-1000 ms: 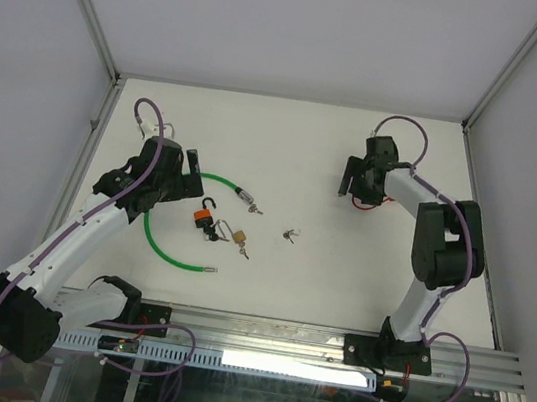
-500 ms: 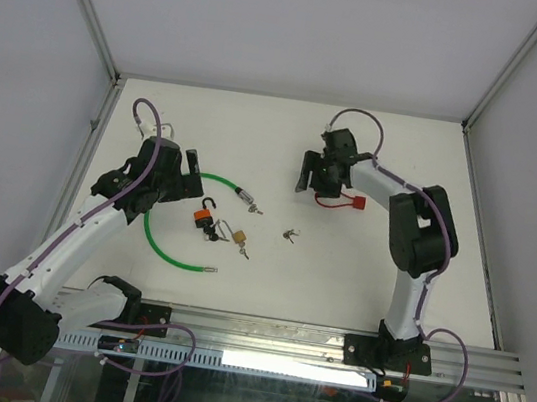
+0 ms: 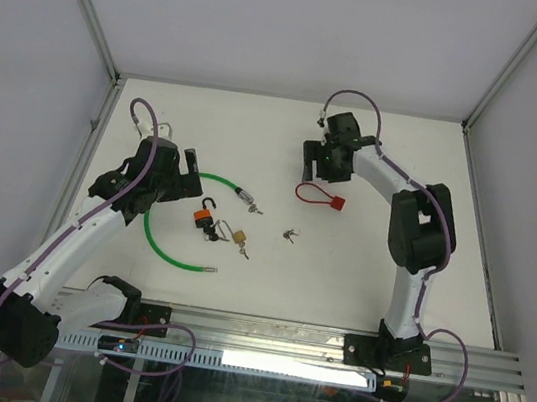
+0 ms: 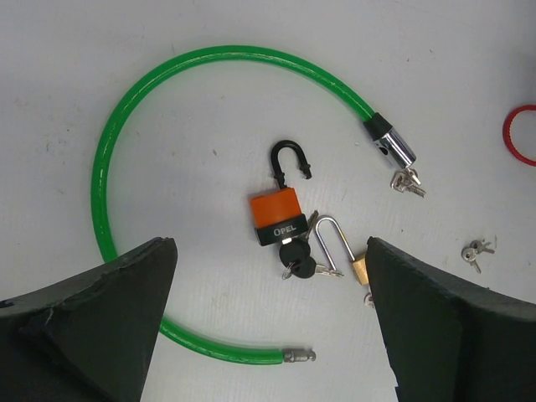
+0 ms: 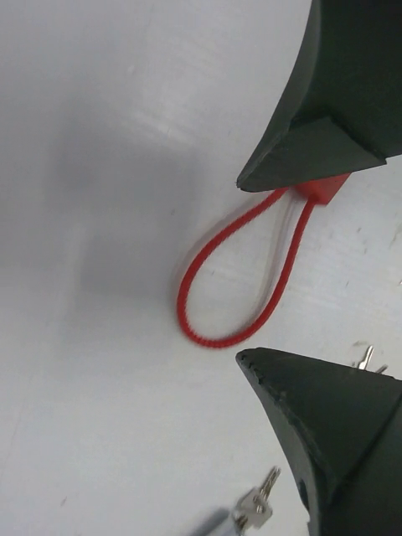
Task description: Unlock with the key
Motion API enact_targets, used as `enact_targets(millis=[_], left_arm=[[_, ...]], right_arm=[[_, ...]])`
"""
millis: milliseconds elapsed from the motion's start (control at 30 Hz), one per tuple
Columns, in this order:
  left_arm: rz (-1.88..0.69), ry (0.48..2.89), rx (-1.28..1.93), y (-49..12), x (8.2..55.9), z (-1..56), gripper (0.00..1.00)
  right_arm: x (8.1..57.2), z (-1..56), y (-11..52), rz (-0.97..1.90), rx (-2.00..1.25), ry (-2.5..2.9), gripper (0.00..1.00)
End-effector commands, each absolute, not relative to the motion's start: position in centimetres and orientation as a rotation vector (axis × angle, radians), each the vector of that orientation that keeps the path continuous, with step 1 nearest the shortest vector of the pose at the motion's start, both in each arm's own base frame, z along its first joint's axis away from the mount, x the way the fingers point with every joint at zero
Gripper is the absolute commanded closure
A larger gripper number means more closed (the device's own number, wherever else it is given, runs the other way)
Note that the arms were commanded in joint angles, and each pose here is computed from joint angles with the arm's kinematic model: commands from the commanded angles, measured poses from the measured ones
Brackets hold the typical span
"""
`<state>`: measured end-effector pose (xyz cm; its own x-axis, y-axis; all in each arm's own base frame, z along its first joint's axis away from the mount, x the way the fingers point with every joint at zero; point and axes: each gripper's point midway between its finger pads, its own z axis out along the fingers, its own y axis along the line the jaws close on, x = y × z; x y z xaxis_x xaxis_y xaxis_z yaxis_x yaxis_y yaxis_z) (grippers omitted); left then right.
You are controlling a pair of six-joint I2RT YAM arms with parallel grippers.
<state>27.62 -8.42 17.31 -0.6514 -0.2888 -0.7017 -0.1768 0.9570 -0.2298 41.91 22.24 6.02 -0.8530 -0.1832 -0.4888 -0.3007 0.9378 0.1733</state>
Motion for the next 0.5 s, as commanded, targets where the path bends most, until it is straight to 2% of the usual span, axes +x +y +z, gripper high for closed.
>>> enact_targets(millis=[0, 167, 467], left_arm=[[-0.233, 2.230, -0.296, -8.8, 28.3, 18.7, 0.01], [-0.232, 2.233, -0.295, -8.8, 28.3, 18.6, 0.01], [-0.237, 2.228, -0.295, -8.8, 28.3, 18.8, 0.01]], right_arm=[[40.8, 8.4, 17.8, 0.277, -0.448, 2.602, 0.20], [40.2, 7.2, 16.1, 0.329, -0.479, 2.647, 0.19], [38.7, 4.6, 16.9, 0.491, -0.561, 2.692, 0.20]])
